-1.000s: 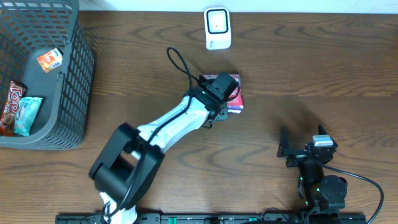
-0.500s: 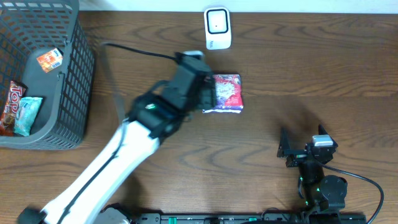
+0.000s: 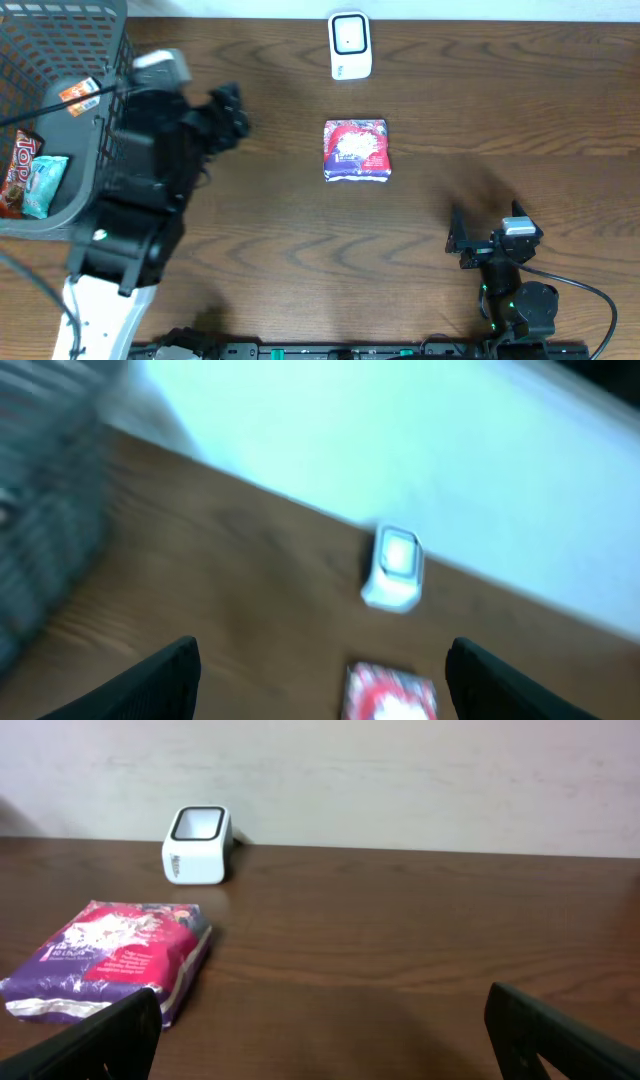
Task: Scan the item barcode
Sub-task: 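Move the left gripper back into the grey basket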
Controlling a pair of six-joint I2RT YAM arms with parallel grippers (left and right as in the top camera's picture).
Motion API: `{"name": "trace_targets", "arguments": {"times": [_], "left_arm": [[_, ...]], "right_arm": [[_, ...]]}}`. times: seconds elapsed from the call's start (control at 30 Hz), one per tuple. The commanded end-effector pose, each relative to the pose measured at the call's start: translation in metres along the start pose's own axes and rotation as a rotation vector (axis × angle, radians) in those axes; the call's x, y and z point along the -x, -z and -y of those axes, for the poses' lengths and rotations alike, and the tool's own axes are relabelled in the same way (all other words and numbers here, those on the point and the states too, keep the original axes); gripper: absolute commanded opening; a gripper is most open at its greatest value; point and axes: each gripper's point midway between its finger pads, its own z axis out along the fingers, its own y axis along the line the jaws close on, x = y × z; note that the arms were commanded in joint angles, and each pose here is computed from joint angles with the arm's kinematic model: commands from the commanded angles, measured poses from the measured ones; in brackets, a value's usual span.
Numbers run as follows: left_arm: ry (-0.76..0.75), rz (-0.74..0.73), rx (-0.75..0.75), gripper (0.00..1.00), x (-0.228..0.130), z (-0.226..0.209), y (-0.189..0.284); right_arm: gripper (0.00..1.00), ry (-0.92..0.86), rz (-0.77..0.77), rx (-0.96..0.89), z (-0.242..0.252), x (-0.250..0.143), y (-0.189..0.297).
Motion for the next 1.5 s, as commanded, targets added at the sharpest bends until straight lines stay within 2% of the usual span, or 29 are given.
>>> {"name": "trace_targets", "arguments": {"times": [0.0, 0.13, 0.27, 0.33, 0.47, 0.6, 0.9, 1.0, 1.13, 1.47], "left_arm": [[0.070, 0.138, 0.066, 0.79, 0.043, -0.028, 0.015], [0.141, 0.252, 0.129, 0.79, 0.079, -0.056, 0.024], [0.143, 0.327, 0.205, 0.79, 0.115, -0.077, 0.034], [0.122, 0.373, 0.280, 0.79, 0.134, -0.093, 0.040], [0.121, 0.479, 0.523, 0.79, 0.160, -0.142, 0.060], [0.141, 0.478, 0.699, 0.79, 0.155, -0.180, 0.071], [0.153, 0.315, 0.955, 0.79, 0.129, -0.263, 0.058], [0.166, 0.242, 1.011, 0.87, 0.116, -0.288, 0.047], [0.166, 0.173, 1.035, 0.97, 0.103, -0.304, 0.025], [0.178, 0.104, 0.947, 0.97, 0.091, -0.316, -0.025]], "right_arm": [[0.99, 0.016, -0.002, 0.000, -0.001, -0.001, 0.000], [0.99, 0.015, -0.002, 0.000, -0.001, -0.001, 0.000], [0.99, 0.015, -0.002, 0.000, -0.001, -0.001, 0.000], [0.99, 0.016, -0.002, 0.000, -0.001, -0.001, 0.000], [0.99, 0.016, -0.002, 0.000, -0.001, -0.001, 0.000], [0.99, 0.016, -0.002, 0.000, -0.001, -0.001, 0.000], [0.99, 0.015, -0.002, 0.000, -0.001, -0.001, 0.000], [0.99, 0.016, -0.002, 0.000, -0.001, -0.001, 0.000], [0.99, 0.016, -0.002, 0.000, -0.001, -0.001, 0.000], [0.99, 0.015, -0.002, 0.000, -0.001, -0.001, 0.000]]}}
